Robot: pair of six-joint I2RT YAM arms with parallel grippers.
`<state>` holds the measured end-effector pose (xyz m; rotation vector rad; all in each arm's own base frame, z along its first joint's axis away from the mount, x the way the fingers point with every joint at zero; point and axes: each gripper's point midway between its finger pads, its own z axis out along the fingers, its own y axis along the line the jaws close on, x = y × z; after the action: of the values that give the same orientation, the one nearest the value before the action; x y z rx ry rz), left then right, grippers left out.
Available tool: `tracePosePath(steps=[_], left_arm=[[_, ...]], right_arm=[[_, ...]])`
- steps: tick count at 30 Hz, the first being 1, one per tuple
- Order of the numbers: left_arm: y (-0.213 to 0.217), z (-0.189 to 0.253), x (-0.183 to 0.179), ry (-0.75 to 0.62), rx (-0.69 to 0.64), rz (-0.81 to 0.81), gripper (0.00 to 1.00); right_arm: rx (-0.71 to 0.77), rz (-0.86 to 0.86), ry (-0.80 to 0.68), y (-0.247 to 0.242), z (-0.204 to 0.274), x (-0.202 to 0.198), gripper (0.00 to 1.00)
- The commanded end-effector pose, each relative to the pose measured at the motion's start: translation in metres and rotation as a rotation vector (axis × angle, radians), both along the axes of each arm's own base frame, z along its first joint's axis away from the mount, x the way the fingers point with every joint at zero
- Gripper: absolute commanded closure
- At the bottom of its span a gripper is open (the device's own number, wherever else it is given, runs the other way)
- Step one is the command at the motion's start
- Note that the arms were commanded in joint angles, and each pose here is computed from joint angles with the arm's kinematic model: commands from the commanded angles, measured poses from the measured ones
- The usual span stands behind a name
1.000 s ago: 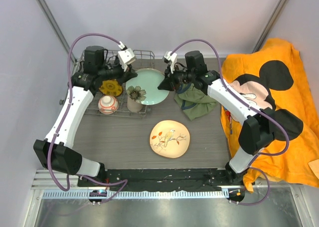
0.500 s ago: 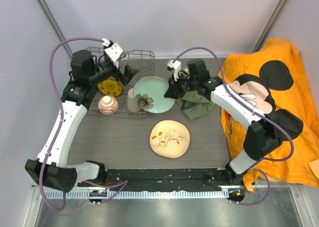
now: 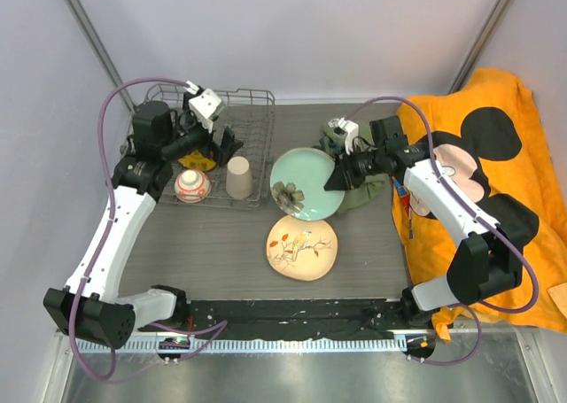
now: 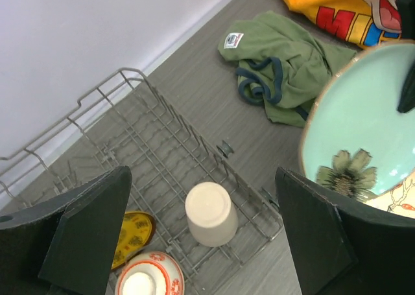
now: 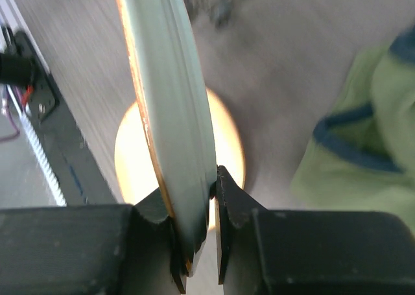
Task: Unload the mixed dishes from the dish rack
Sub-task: Pick up the plate from the dish rack, then place the plate at the center of the board.
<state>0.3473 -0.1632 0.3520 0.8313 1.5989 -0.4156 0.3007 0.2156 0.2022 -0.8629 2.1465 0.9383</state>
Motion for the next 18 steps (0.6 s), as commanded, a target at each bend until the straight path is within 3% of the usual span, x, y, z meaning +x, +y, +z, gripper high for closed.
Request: tracePosePath(steps=[1,10,18], left_arm=[[0.008,-0.007,-0.007,0.045,0.014,0.047,0.0],[0.018,-0.046,-0.012,0.121,0.069,0.081,0.0],[0.026,-0.063,-0.014,0.125,0.114,0.107,0.0]], right_arm=[[0.029,0.139,0.007,-0.003,0.012,-0.045,0.99],[-0.032,0.212,0.117,-0.016,-0.03,-0.078,0.99],[-0.034,0.241,0.234,-0.014,-0.064,-0.082,0.99]])
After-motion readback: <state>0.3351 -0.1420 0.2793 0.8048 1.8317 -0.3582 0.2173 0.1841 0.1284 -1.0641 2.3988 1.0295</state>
